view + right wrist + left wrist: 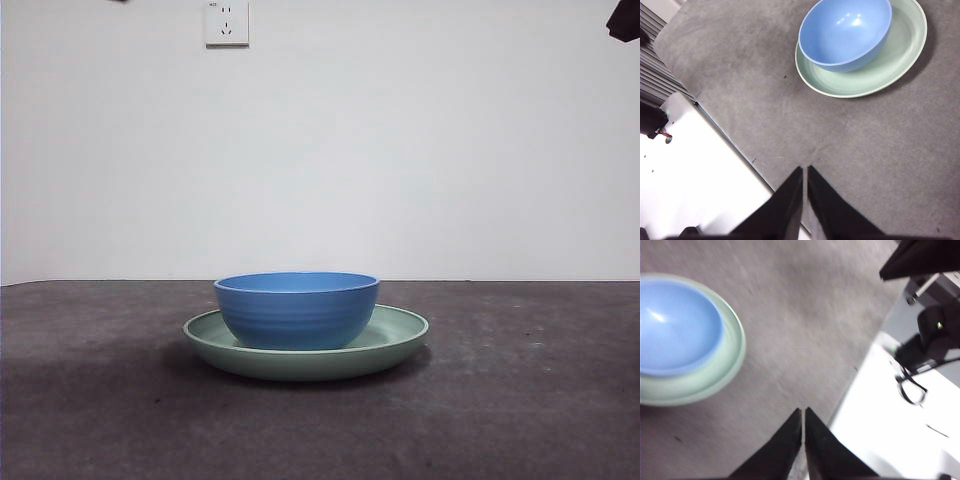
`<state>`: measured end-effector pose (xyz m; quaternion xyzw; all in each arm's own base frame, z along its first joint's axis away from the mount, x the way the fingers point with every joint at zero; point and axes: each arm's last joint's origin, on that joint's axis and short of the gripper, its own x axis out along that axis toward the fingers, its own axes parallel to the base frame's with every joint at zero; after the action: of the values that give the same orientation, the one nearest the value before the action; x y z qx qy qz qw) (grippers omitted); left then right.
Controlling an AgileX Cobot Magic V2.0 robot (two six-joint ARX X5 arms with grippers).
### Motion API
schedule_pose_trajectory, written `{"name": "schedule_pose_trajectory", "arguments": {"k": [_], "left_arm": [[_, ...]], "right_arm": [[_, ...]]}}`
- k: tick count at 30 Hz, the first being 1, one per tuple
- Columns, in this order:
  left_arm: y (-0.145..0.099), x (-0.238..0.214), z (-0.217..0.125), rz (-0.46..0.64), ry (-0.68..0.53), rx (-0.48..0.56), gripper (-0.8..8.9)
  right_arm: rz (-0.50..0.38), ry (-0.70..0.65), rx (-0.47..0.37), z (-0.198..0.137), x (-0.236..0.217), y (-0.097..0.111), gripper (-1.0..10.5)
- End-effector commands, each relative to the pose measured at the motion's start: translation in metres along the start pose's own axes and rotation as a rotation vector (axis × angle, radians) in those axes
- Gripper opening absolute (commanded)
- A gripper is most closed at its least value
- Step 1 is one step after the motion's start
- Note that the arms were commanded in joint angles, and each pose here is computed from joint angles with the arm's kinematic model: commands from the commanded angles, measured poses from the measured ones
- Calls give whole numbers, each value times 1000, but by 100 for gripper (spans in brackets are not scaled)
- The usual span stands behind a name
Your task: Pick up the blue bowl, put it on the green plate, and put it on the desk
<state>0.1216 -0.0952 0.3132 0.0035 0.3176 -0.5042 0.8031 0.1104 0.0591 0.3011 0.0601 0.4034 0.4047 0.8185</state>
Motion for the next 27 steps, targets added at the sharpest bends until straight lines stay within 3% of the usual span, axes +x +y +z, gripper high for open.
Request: {"name": "schedule_pose_trajectory", "arguments": {"k": [1, 6, 10, 16, 20, 27], "left_arm": [[2, -16, 9, 85, -130, 117, 10], [6, -58, 19, 427, -459, 179, 10], [5, -82, 8, 678, -654, 213, 10], [18, -81, -40, 1015, -737, 133, 10], [33, -63, -77, 1077, -691, 83, 10], [57, -31, -127, 1083, -630, -19, 10]], "right_arm": [[7, -14, -25, 4, -2, 2, 10], [8, -14, -25, 4, -2, 2, 10], [7, -14, -25, 4, -2, 2, 10], [7, -14, -25, 4, -2, 2, 10], [7, -14, -25, 4, -2, 2, 10], [7, -14, -25, 4, -2, 2, 10]]}}
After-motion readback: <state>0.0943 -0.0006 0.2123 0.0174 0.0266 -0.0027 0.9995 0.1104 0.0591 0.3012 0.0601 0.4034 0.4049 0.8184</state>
